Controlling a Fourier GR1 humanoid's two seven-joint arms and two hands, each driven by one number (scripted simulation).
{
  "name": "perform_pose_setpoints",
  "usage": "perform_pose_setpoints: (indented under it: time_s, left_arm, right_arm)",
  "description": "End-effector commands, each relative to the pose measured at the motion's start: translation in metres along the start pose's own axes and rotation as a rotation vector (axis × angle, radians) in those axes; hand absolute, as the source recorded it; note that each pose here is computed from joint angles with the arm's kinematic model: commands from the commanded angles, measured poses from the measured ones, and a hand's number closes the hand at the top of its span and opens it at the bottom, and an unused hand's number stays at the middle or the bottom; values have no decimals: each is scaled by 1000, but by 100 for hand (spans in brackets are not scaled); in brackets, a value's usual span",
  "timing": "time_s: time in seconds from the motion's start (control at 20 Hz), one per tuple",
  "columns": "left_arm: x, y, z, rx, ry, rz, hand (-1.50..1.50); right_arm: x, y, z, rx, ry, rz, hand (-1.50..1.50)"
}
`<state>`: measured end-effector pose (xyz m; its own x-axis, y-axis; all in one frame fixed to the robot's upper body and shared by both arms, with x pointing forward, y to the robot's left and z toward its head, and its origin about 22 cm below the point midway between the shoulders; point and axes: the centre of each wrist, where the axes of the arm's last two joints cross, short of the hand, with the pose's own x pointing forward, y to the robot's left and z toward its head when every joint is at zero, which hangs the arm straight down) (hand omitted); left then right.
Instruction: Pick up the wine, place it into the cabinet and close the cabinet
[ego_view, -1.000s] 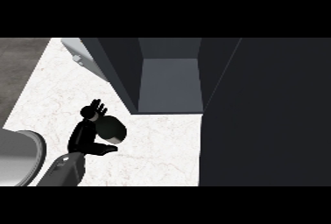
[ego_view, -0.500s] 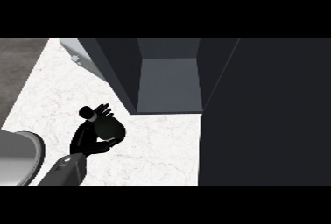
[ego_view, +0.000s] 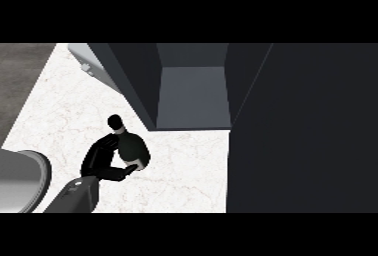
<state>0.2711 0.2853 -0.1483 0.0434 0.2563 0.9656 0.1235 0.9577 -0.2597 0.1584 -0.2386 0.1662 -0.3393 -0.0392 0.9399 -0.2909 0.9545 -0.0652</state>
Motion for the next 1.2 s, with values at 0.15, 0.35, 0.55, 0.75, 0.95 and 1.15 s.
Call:
perform_pose_setpoints:
  time_s: [0.15, 0.35, 0.55, 0.75, 0.95, 1.15]
  left_arm:
    - [-25, 1, 39, -31, -43, 24, 150]
    - [-47, 18, 111, 123, -45, 11, 150]
    - [-58, 0, 123, 169, -113, 29, 150]
    - [-44, 12, 124, 137, -150, 85, 150]
    - [-45, -14, 126, 71, -193, 127, 150]
    - [-22, -35, 109, 33, -251, 131, 150]
  right_arm:
    - [-3, -15, 9, -14, 0, 18, -150]
    - [1, -3, 5, -52, 25, 10, -150]
    - [-11, -13, -4, -61, 17, 10, -150]
    - [-7, -10, -2, -34, 1, 6, -150]
    - [-15, -18, 4, -26, 16, 4, -150]
    - [-16, -14, 3, -47, 21, -6, -150]
